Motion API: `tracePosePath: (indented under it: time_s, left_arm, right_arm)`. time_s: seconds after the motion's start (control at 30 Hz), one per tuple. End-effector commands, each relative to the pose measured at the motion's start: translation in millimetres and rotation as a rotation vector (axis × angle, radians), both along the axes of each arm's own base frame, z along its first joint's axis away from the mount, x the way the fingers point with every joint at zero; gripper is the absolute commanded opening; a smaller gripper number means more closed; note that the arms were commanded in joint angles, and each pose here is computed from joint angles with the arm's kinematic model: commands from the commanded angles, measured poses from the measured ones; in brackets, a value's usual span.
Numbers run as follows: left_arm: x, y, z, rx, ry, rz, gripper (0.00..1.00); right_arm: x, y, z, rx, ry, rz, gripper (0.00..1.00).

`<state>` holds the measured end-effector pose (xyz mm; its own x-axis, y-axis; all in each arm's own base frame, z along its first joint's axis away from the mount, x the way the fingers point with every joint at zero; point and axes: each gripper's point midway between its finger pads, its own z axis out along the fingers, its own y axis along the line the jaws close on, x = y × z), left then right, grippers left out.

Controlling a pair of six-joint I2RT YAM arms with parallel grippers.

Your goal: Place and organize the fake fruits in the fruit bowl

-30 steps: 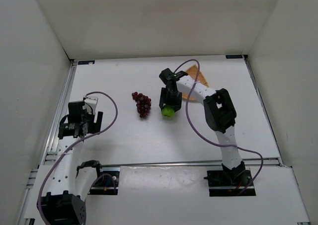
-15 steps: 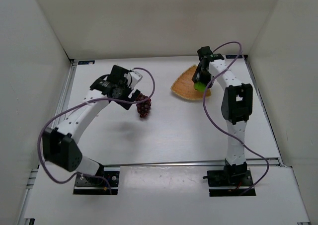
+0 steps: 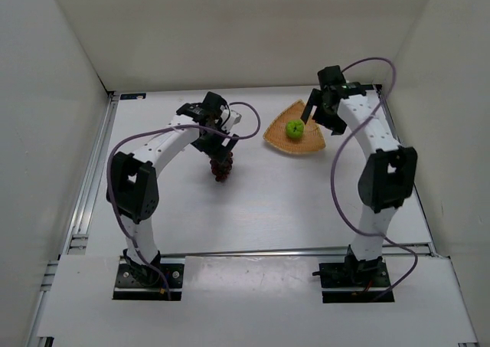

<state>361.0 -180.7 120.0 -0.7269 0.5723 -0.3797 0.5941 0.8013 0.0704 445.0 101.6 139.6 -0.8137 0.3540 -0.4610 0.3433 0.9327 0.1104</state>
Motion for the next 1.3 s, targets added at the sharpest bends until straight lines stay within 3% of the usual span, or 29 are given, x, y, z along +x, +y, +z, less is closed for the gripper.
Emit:
tracePosePath:
  time_s: [0.0,0.17,0.4,0.53,0.57,0.7,0.8,0.93,1.0,1.1,1.13,1.17,1.27]
  left_arm:
    - [-1.5,-21.7,-7.2,-0.065,0.069,-0.004,0.99]
    - [18.4,-33.0,-31.0,-0.049,0.106,0.008,0.99]
    - [23.3,-25.8,-75.1,0.044,0.18,0.028,0.99]
    - [16.1,-32.0,-66.2,0.008,0.209,-0.009,0.56]
    - [18.8,-33.4,-59.9,-0.001,0.193,-0.01,0.38]
    - [28.9,-38.6,-19.7,-0.014,0.099,-0.024,0.2]
    - [48.2,-52.7,21.3,-0.008,-0.041,-0.041,0.19]
    - [81.7,-85.5,75.7,-0.029,-0.325,-0.105,0.18]
    - [94.4,-98.6,79.2,-0.047,-0.401,-0.122,0.18]
    - [116.4,-144.4,93.4,-0.172,-0.47,-0.165,0.21]
    - [128.6,-154.1,68.9,-0.164,-0.445,-0.158,0.22]
    - [138.8,-172.9,94.6,-0.232,-0.506,-0.15,0.25]
    - [150.9,-202.1,79.0,-0.293,-0.506,-0.186,0.27]
  right_arm:
    - [-16.1,-26.5,65.6,-0.055,-0.164,-0.024,1.0]
    - [-57.2,-52.9,85.4,-0.086,-0.198,-0.062,1.0]
    - [-91.4,-64.6,131.9,-0.022,-0.329,-0.097,1.0]
    - [-99.2,-78.3,144.8,-0.021,-0.362,-0.134,1.0]
    - [-101.1,-82.3,148.7,-0.02,-0.374,-0.145,1.0]
    - [-102.7,-94.4,152.1,-0.03,-0.383,-0.171,1.0]
    - [-101.5,-99.1,145.0,-0.03,-0.362,-0.183,1.0]
    - [-98.0,-100.7,137.8,-0.034,-0.339,-0.179,1.0]
    - [-99.0,-102.9,134.0,-0.034,-0.327,-0.175,1.0]
    - [-94.6,-101.3,124.2,-0.036,-0.296,-0.162,1.0]
    - [-94.6,-104.5,124.2,-0.037,-0.296,-0.171,1.0]
    - [-94.6,-104.6,124.2,-0.037,-0.296,-0.171,1.0]
    - [-93.7,-112.2,121.0,-0.053,-0.284,-0.175,1.0]
